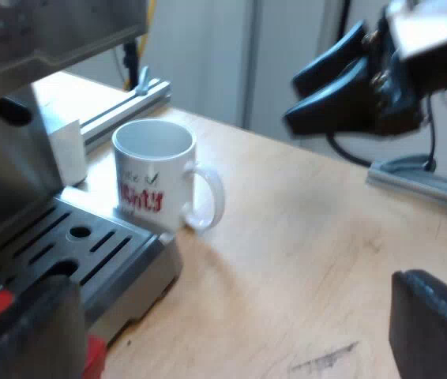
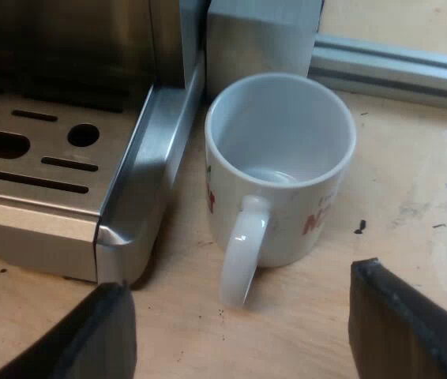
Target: Remove mug from coffee machine
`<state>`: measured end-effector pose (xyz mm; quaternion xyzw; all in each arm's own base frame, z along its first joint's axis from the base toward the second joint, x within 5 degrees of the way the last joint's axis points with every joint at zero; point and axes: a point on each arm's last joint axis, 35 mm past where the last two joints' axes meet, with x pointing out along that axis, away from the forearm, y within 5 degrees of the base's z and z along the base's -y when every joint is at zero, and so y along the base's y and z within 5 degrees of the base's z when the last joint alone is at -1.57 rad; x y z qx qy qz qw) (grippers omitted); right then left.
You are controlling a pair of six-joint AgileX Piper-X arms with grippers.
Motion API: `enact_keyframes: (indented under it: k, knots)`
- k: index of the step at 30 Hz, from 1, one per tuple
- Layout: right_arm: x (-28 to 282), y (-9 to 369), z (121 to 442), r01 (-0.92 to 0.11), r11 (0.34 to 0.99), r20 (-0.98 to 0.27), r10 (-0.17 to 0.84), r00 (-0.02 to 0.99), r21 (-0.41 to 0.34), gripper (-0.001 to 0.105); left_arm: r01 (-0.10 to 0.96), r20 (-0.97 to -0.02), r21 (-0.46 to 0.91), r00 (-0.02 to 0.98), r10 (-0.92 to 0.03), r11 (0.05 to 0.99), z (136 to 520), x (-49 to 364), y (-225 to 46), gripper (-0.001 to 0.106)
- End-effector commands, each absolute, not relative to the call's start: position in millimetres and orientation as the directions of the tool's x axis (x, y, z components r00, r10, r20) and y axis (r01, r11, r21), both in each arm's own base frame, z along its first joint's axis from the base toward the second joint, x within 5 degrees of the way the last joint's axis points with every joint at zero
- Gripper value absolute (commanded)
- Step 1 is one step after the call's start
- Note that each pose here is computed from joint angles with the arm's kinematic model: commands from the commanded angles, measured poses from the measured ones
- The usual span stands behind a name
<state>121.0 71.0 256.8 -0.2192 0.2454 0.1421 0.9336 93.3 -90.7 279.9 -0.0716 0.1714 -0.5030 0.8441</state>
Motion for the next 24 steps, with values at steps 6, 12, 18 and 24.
enact_keyframes:
  k: [6, 12, 18, 24]
  knots:
    - [110, 63, 306, -0.390, 0.850, -0.558, 0.143, 0.817, -0.353, 0.059, 0.808, -0.231, -0.296, 0.458, -0.858, 0.510, 308, 84, -83, 0.080]
    - [99, 56, 340, -0.408, 0.844, -0.575, 0.152, 0.804, -0.347, 0.059, 0.783, -0.208, -0.271, 0.520, -0.828, 0.560, 337, 80, -77, 0.080]
    - [88, 48, 368, -0.418, 0.843, -0.576, 0.166, 0.801, -0.338, 0.059, 0.756, -0.217, -0.264, 0.558, -0.801, 0.599, 358, 73, -69, 0.080]
    - [88, 52, 384, -0.460, 0.848, -0.584, 0.239, 0.776, -0.264, 0.059, 0.722, -0.246, -0.270, 0.588, -0.771, 0.637, 374, 66, -62, 0.080]
